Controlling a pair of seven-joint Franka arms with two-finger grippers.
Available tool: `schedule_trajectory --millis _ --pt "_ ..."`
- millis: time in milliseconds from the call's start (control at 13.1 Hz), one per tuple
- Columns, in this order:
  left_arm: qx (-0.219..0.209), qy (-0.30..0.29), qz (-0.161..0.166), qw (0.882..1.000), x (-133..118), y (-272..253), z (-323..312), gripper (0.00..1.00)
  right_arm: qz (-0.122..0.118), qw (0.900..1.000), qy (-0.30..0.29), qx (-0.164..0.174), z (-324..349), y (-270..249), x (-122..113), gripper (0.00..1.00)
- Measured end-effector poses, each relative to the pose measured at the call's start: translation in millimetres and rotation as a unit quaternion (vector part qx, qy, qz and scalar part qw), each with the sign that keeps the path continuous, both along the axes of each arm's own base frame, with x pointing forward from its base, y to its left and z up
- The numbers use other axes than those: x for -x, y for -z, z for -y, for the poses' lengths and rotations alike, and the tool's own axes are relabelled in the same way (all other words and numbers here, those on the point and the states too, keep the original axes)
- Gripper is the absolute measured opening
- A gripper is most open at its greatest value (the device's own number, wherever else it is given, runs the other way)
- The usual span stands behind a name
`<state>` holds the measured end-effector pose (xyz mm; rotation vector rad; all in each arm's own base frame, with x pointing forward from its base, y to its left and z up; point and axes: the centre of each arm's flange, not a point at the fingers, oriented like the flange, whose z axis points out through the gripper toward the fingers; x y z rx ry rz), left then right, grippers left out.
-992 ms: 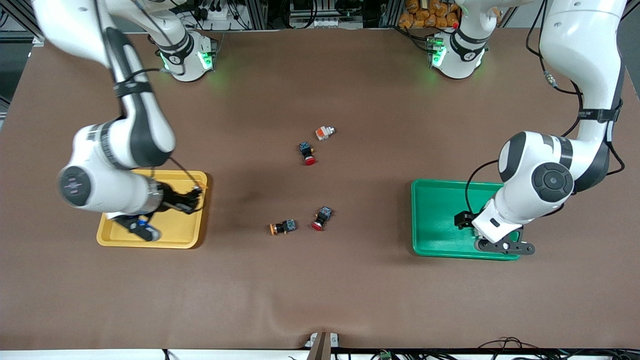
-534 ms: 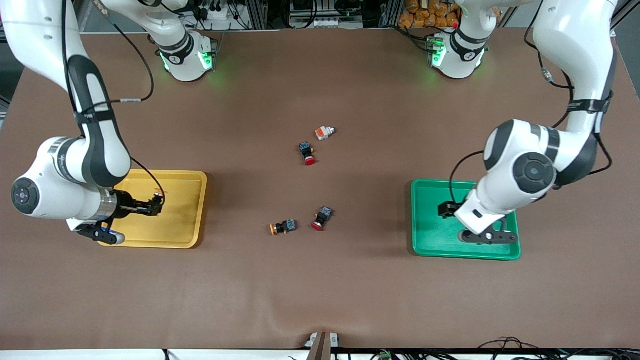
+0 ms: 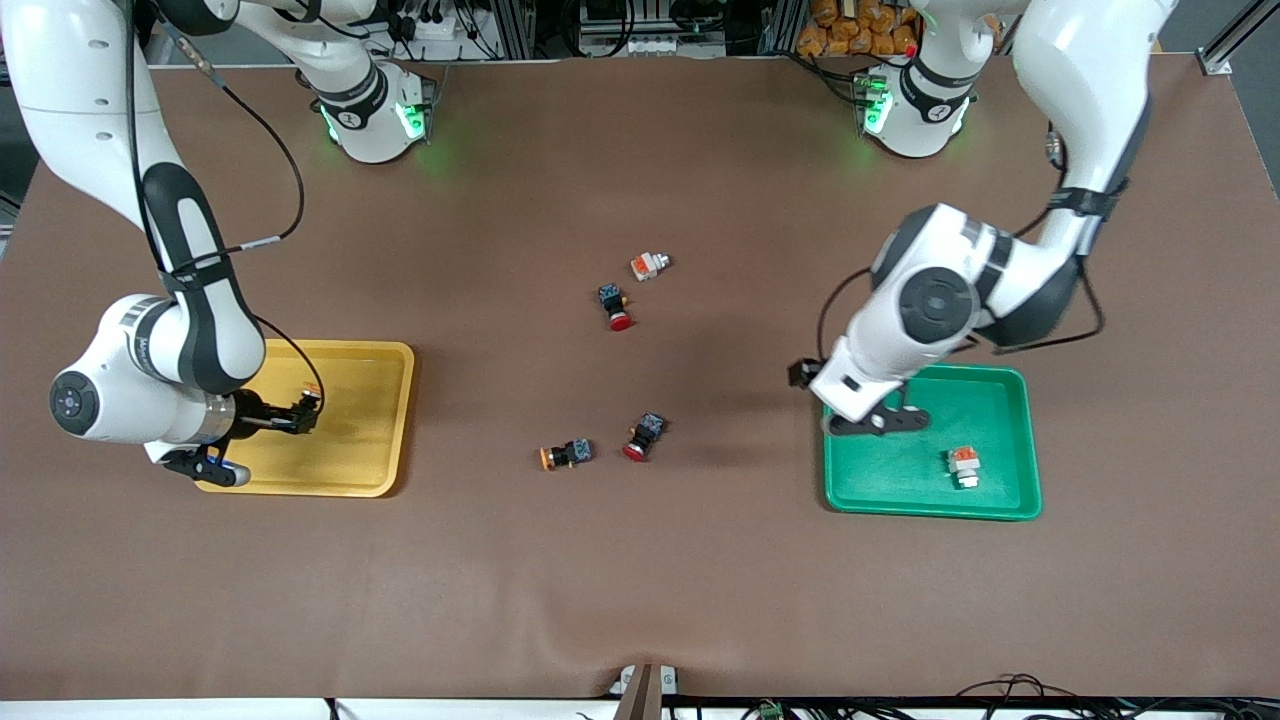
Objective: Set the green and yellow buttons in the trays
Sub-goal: 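Release the green button in the green tray while the right gripper drops the yellow one, then reach the left gripper to another green button while the right gripper returns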
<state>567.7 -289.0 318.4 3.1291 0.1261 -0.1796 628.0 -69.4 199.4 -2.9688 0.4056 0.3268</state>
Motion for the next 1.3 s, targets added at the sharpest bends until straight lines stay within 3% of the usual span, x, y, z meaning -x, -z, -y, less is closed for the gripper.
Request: schedule_trajectory --millis 153,305,458,839,1068,1297 --pt "0.019 -0.029 0.003 0.999 42.6 20.9 45.0 1.0 -0.003 1.0 0.001 -0.001 8.0 7.2 2.1 0.46" --pt "0.026 -0.051 0.002 0.998 96.9 44.5 91.0 1.0 -0.004 1.0 0.002 -0.001 10.0 9.3 3.0 0.68" --pt "0.016 -0.073 -0.006 0.997 146.2 57.7 131.2 1.0 -0.004 1.0 -0.001 -0.003 6.3 7.5 1.5 0.84" --pt "0.004 -0.116 0.017 0.993 221.2 82.2 193.6 1.0 -0.04 0.998 0.044 -0.012 -9.3 -32.5 -13.5 0.84" --pt "0.004 -0.138 0.034 0.99 242.8 116.1 206.7 1.0 -0.047 0.995 0.093 -0.01 -56.8 -44.6 -20.4 0.85" --pt "0.004 -0.156 0.037 0.987 244.3 131.9 210.7 1.0 -0.055 0.99 0.132 -0.009 -109.4 -48.7 -22.5 0.85"
